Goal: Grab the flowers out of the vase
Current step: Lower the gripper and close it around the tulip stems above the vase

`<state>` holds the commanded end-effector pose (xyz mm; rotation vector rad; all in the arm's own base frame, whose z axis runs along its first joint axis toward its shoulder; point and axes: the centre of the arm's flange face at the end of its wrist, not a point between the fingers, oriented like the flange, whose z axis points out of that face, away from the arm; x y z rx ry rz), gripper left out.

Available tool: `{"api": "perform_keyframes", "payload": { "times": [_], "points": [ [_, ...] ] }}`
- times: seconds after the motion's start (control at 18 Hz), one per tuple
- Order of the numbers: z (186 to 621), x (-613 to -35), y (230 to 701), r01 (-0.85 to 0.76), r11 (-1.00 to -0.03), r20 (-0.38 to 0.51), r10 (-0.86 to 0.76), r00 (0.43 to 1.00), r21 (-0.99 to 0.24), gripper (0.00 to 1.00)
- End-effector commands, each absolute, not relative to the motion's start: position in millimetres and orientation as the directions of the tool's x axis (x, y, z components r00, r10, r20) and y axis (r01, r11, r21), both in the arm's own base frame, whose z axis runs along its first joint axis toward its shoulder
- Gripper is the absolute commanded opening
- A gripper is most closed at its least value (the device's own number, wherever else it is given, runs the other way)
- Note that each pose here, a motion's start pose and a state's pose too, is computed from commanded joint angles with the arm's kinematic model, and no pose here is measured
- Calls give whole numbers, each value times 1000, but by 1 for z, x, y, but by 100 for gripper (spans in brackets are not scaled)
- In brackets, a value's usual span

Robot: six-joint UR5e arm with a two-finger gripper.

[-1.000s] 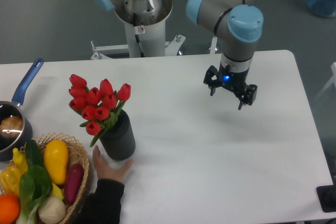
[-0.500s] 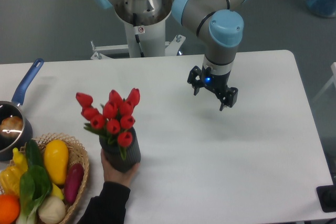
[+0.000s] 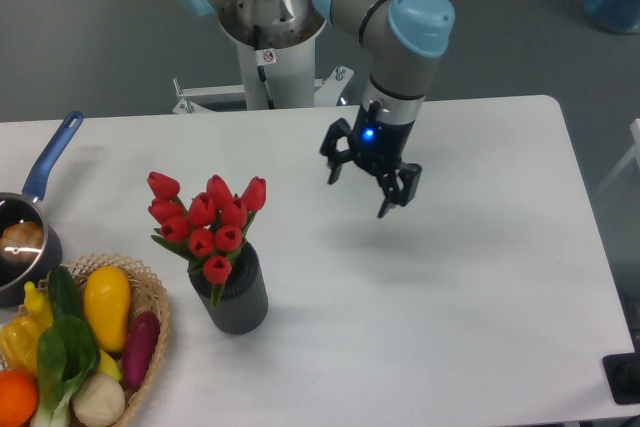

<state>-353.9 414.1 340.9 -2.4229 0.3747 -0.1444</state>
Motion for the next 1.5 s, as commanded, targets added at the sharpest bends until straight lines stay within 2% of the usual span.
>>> {"api": "perform_keyframes", "payload": {
  "times": [0.17, 0.33, 0.44, 0.67, 0.83, 0.89, 0.94, 1.11, 1.17, 1.5],
  "points": [
    [343, -342, 431, -204, -645, 43, -346, 937, -737, 100],
    [339, -323, 447, -227, -622, 50, -395, 917, -750, 100],
    [335, -308, 462, -220, -574, 68, -438, 897, -789, 100],
    [334, -305, 472, -217, -474, 46, -484, 874, -853, 100],
    [325, -305, 474, -214, -435, 41, -506, 862, -874, 99],
    [323, -304, 474, -221, -431, 35, -511, 859, -875, 92],
    [321, -303, 473, -221, -430, 35, -513, 858, -875, 75],
    [318, -308, 470, -212, -437, 43, -503, 863, -874, 12],
    [318, -310, 469, -212, -437, 42, -501, 864, -874, 0],
    [326, -312, 466, -200, -407, 32, -496, 868, -891, 0]
  ]
}}
